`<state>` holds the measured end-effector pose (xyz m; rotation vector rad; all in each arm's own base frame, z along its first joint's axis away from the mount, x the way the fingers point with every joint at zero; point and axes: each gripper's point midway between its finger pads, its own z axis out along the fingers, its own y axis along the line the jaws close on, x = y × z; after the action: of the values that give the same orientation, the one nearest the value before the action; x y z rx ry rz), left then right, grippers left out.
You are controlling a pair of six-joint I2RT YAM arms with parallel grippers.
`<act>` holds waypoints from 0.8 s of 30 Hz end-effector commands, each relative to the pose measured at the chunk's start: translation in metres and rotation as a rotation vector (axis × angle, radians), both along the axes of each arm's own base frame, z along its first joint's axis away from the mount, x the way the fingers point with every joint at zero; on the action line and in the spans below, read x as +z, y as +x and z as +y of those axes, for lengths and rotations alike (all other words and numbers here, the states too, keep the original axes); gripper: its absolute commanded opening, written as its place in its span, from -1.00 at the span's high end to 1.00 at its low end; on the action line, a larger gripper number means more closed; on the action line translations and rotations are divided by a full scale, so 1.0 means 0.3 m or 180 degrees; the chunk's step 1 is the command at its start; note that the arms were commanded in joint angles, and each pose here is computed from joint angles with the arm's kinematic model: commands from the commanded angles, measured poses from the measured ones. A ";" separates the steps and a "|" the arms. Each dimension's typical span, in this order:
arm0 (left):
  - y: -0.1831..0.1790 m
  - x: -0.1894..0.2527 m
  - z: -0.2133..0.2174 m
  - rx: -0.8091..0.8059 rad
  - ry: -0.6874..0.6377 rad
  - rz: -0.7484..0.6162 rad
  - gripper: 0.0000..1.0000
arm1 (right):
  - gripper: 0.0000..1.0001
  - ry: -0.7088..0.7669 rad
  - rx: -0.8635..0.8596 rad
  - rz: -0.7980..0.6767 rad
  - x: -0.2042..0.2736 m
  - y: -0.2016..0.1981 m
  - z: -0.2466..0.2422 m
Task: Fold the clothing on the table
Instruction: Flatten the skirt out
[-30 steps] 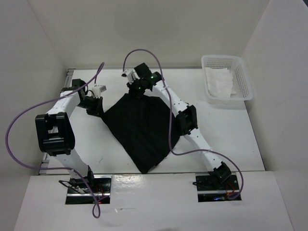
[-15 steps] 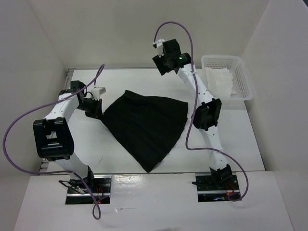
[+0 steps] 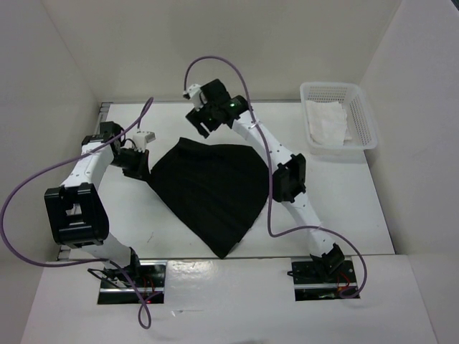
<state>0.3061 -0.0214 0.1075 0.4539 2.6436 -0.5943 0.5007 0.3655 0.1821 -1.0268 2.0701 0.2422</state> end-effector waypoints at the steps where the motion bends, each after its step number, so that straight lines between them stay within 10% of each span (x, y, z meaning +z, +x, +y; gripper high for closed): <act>1: -0.029 0.035 -0.014 -0.0113 -0.0073 -0.0076 0.87 | -0.56 0.0032 0.0477 0.0216 -0.041 -0.118 0.119; 24: -0.036 0.019 -0.019 -0.0166 -0.0102 -0.0019 0.87 | -0.56 -0.0069 0.1178 0.0611 -0.233 -0.296 0.287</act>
<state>0.2972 -0.0226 0.1069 0.4801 2.6557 -0.6065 0.4230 0.4347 0.1110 -1.4062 2.0837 0.4883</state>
